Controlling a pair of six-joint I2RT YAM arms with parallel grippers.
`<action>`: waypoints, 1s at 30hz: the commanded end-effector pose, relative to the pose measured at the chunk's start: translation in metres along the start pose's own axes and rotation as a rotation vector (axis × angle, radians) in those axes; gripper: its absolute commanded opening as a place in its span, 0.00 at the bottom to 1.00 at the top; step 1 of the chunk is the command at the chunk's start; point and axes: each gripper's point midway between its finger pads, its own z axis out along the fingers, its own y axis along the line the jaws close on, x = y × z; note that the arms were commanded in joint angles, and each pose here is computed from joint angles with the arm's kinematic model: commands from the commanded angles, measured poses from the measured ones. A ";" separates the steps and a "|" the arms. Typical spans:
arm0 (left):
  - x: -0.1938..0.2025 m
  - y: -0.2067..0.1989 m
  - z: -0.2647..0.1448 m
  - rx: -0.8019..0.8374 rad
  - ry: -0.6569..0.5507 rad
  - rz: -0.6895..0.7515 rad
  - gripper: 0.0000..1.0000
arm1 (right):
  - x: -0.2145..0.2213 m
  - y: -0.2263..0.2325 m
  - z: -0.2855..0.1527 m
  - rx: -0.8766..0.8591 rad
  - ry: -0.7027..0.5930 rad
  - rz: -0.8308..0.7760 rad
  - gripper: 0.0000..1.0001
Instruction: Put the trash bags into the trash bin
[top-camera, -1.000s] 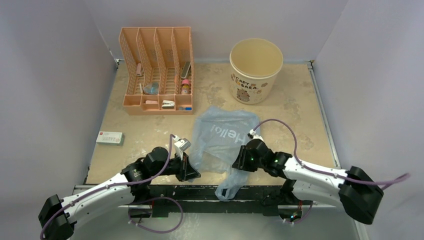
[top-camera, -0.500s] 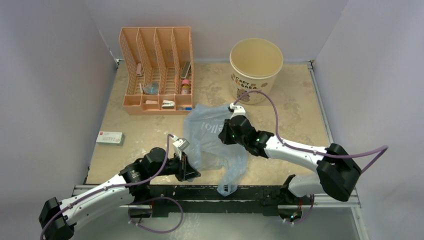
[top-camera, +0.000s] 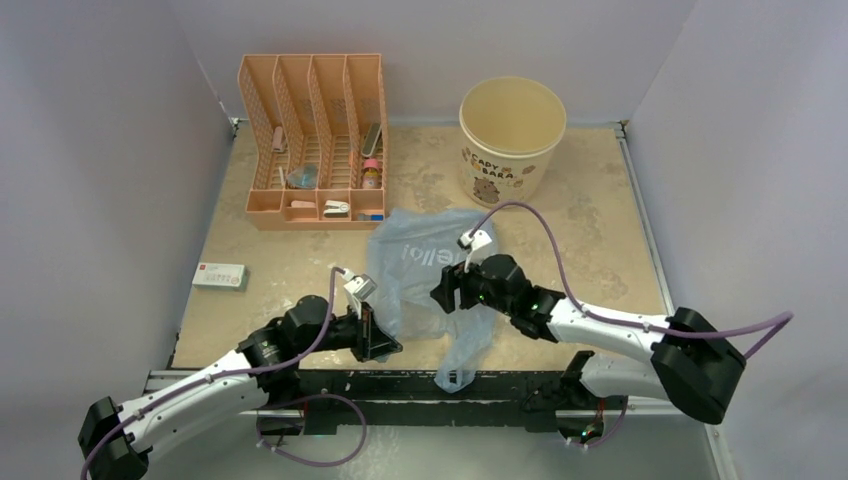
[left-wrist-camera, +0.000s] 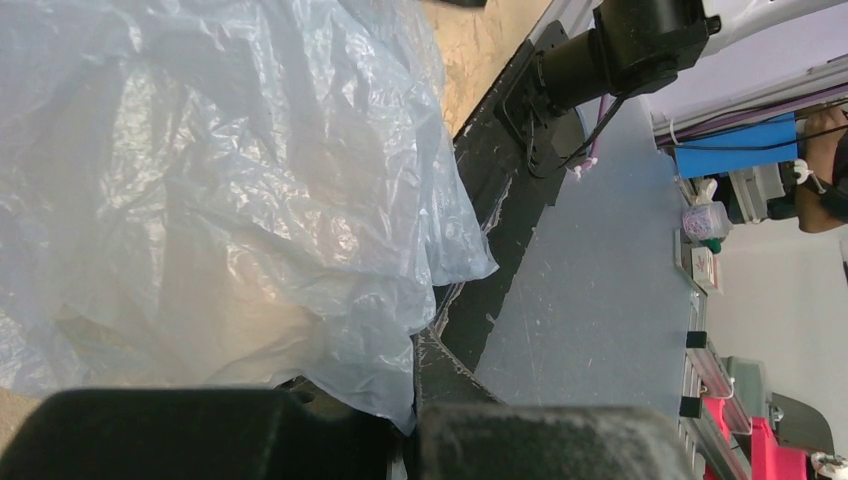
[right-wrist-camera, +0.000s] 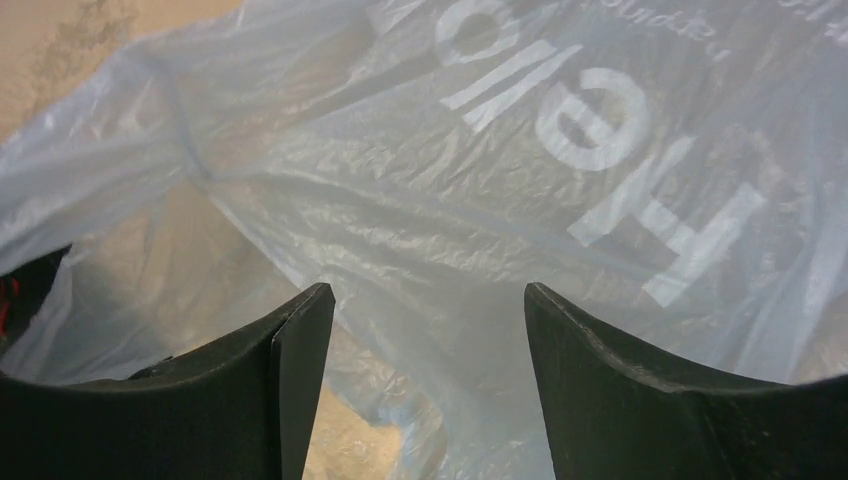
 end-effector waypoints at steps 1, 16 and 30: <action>-0.009 -0.010 0.001 0.034 -0.023 0.009 0.00 | -0.018 0.039 0.004 -0.139 -0.131 -0.186 0.73; -0.017 -0.015 -0.006 0.024 -0.048 0.033 0.00 | -0.012 0.073 0.002 -0.214 -0.258 -0.577 0.83; -0.025 -0.025 -0.018 0.028 -0.069 0.040 0.00 | -0.019 0.037 0.027 0.045 -0.313 -0.576 0.83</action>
